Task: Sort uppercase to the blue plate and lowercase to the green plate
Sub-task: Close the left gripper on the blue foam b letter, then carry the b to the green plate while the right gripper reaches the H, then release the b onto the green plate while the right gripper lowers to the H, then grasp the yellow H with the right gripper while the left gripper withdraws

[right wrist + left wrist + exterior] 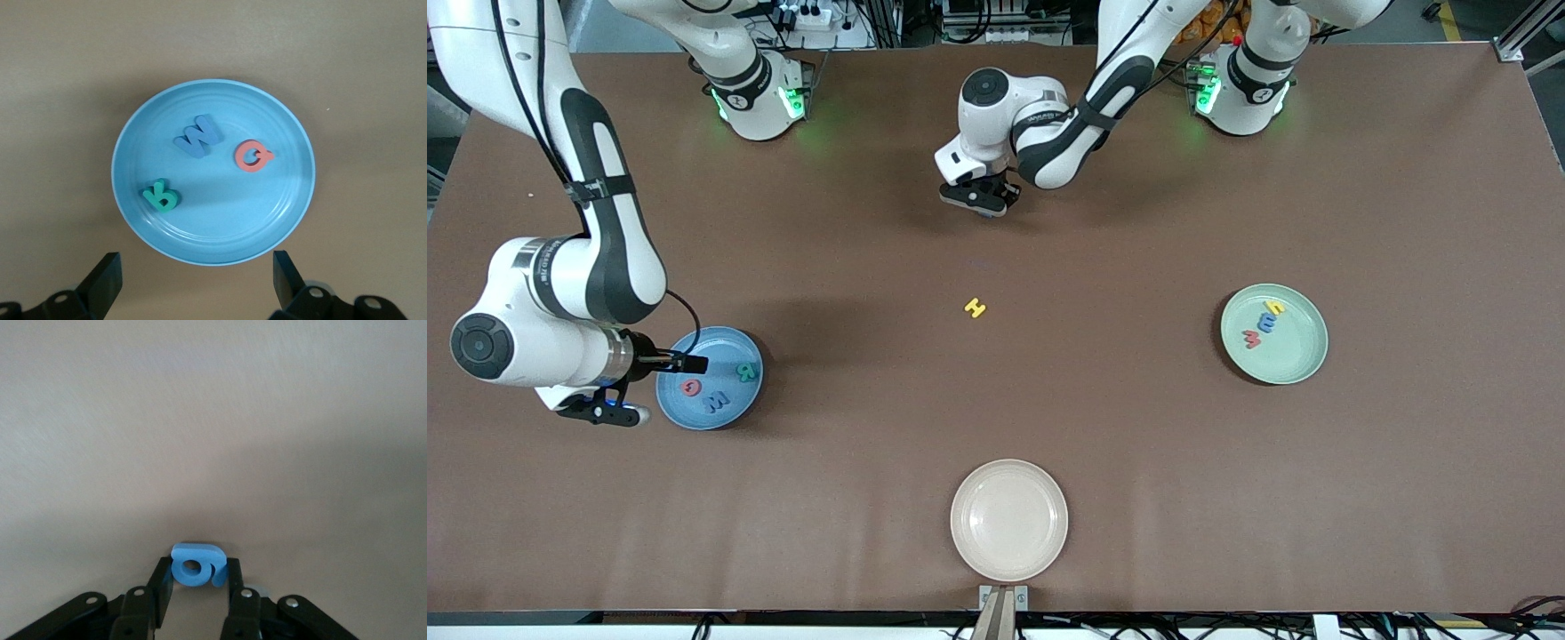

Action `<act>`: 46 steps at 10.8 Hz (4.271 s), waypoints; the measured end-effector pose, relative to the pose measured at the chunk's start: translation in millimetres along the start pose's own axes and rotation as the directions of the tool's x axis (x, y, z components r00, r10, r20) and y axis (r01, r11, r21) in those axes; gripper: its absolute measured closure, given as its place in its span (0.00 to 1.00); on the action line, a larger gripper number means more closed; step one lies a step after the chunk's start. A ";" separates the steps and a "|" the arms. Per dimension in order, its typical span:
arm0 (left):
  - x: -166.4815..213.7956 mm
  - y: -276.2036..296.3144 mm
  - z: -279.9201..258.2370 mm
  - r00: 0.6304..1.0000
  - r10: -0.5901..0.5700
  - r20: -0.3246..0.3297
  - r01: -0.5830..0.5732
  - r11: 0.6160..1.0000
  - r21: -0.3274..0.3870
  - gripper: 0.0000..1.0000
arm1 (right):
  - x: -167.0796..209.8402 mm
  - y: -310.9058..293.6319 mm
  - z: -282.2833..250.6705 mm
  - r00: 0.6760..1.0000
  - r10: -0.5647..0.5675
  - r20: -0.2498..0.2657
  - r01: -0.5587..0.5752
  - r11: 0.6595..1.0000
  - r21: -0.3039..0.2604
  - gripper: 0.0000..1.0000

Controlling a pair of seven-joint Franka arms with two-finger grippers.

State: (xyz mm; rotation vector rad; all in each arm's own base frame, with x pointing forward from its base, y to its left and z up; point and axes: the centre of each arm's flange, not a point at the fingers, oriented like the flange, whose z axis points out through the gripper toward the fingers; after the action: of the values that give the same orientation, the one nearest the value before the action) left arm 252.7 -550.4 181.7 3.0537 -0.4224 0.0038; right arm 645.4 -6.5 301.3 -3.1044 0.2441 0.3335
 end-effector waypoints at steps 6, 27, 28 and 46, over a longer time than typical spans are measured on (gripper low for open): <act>146.7 -147.6 -139.9 0.982 -0.111 -0.150 0.129 0.985 0.111 0.63 | -20.5 -110.4 -9.0 0.989 0.142 -0.032 -0.142 0.990 0.000 0.00; 220.9 -539.8 -156.6 0.967 -0.136 0.215 0.093 0.975 0.201 0.00 | -213.4 -453.3 162.1 0.776 0.622 -0.109 -0.606 0.782 0.147 0.00; 224.8 -540.1 -184.2 0.969 -0.141 0.204 0.098 0.973 0.211 0.00 | -212.3 -453.3 167.3 0.775 0.623 -0.111 -0.606 0.781 0.153 0.00; 181.5 -508.4 -478.3 0.969 -0.230 -0.088 0.233 0.972 0.017 0.00 | -102.9 -353.5 70.1 0.825 0.534 -0.185 -0.520 0.845 0.124 0.67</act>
State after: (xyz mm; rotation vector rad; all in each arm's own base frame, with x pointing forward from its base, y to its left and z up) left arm 568.0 -83.1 631.6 3.0946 -0.0591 0.1296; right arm 586.3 360.3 252.1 -2.9390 1.1059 -0.0176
